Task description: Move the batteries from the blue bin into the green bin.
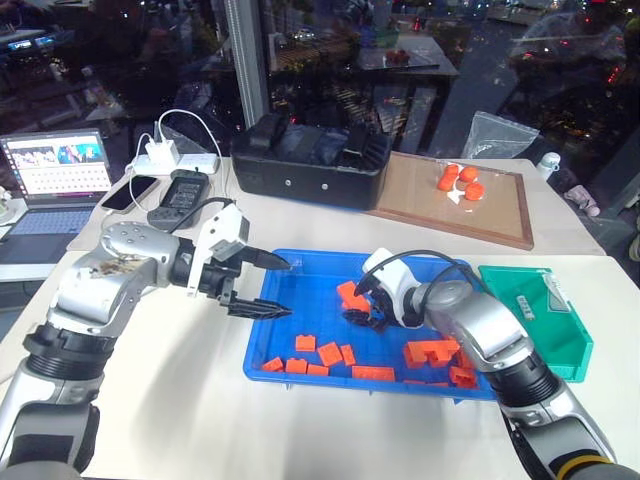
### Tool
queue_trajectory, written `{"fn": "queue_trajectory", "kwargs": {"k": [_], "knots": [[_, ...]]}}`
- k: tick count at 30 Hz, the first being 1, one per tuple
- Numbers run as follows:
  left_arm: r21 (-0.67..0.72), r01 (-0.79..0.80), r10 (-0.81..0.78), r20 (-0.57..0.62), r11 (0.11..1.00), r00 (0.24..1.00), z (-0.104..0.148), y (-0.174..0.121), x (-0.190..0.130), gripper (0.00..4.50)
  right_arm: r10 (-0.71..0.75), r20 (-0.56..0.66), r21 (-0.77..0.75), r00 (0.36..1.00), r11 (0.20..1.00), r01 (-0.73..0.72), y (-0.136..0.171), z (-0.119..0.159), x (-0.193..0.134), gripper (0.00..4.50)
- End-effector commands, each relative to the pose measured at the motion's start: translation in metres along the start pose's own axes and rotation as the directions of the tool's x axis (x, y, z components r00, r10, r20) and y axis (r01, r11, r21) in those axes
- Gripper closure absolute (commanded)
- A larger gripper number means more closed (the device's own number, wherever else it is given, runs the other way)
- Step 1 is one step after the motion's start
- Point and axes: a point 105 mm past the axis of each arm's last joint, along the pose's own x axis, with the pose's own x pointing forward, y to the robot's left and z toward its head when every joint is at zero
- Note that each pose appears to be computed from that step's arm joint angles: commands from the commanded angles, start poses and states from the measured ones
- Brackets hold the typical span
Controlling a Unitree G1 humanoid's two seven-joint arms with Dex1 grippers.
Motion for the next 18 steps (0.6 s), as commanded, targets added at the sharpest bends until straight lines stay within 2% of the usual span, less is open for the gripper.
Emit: {"fn": "queue_trajectory", "kwargs": {"k": [1, 4, 8, 11, 14, 17, 18], "knots": [[0.031, -0.020, 0.020, -0.001, 0.999, 1.000, 0.007, 0.001, -0.006, 0.00, -0.010, 0.085, -0.027, 0.996, 1.000, 0.012, -0.006, 0.021, -0.012, 2.10], [0.030, -0.017, 0.017, -0.001, 0.999, 1.000, 0.006, 0.001, -0.005, 0.00, -0.021, 0.106, -0.024, 0.994, 0.999, 0.023, -0.013, 0.026, -0.022, 3.04], [0.031, -0.010, 0.009, 0.003, 0.999, 1.000, 0.006, 0.002, -0.003, 0.00, -0.068, 0.092, -0.039, 0.993, 0.997, 0.072, -0.028, 0.020, -0.039, 3.05], [0.034, -0.002, 0.001, 0.006, 0.999, 1.000, 0.006, 0.004, 0.000, 0.00, -0.113, 0.037, -0.036, 0.993, 0.993, 0.115, -0.042, 0.001, -0.053, 3.05], [0.038, 0.005, -0.006, 0.008, 0.999, 1.000, 0.007, 0.005, 0.002, 0.00, -0.106, -0.043, -0.042, 0.993, 0.994, 0.104, -0.043, -0.024, -0.059, 3.05], [0.036, 0.010, -0.010, 0.009, 0.999, 1.000, 0.007, 0.006, 0.003, 0.00, -0.131, -0.059, -0.039, 0.990, 0.991, 0.129, -0.049, -0.030, -0.063, 3.05], [0.035, 0.011, -0.011, 0.010, 0.999, 1.000, 0.007, 0.007, 0.003, 0.00, -0.137, -0.047, -0.035, 0.990, 0.990, 0.135, -0.051, -0.027, -0.064, 2.05]]}}
